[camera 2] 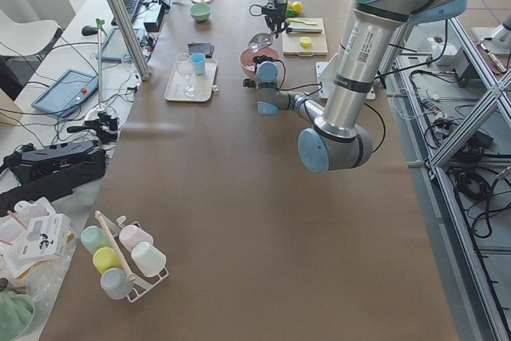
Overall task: Put ice in cup with scoop
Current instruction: 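Carry the ice-filled scoop to the blue cup while the left arm withdraws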
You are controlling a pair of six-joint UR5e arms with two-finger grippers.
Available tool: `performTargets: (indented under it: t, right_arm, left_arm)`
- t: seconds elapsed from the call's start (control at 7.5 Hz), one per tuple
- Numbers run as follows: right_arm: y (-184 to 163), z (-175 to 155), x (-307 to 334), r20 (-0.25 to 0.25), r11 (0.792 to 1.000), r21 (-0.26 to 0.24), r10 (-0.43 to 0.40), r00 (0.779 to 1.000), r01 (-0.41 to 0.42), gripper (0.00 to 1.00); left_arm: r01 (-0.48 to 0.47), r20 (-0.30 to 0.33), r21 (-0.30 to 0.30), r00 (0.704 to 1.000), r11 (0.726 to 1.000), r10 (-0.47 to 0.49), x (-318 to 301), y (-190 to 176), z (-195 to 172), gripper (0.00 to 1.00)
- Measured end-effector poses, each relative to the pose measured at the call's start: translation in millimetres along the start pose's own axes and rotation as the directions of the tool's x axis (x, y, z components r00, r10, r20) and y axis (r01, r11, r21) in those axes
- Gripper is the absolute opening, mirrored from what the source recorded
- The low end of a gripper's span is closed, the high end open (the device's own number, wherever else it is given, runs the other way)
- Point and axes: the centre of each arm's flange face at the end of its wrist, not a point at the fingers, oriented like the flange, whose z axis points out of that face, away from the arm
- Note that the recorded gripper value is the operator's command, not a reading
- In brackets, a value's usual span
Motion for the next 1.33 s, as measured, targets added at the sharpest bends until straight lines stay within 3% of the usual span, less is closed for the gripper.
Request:
performTargets:
  t: [0.27, 0.67, 1.07, 1.33]
  right_arm:
    - [-1.2, -0.7, 0.0, 0.009, 0.999, 0.035, 0.041, 0.999, -0.041, 0.0]
    - [-3.6, -0.2, 2.6, 0.018, 0.991, 0.049, 0.123, 0.992, -0.124, 0.0]
    - [-11.8, -13.1, 26.9, 0.044, 0.976, -0.032, 0.215, 0.976, -0.213, 0.0]
    - [-28.5, -25.2, 40.5, 0.013, 0.942, -0.111, 0.32, 0.947, -0.316, 0.0]
  left_arm:
    - [-0.003, -0.001, 0.001, 1.0, 1.0, 0.003, 0.3, 0.3, -0.2, 0.99]
    - [-0.003, -0.012, 0.002, 1.0, 1.0, 0.003, 1.5, 0.4, -0.2, 0.99]
    - [-0.003, -0.014, 0.002, 1.0, 1.0, 0.003, 1.5, 0.4, -0.3, 0.99]
    - [-0.003, -0.018, 0.003, 1.0, 1.0, 0.003, 1.3, 0.4, -0.7, 0.99]
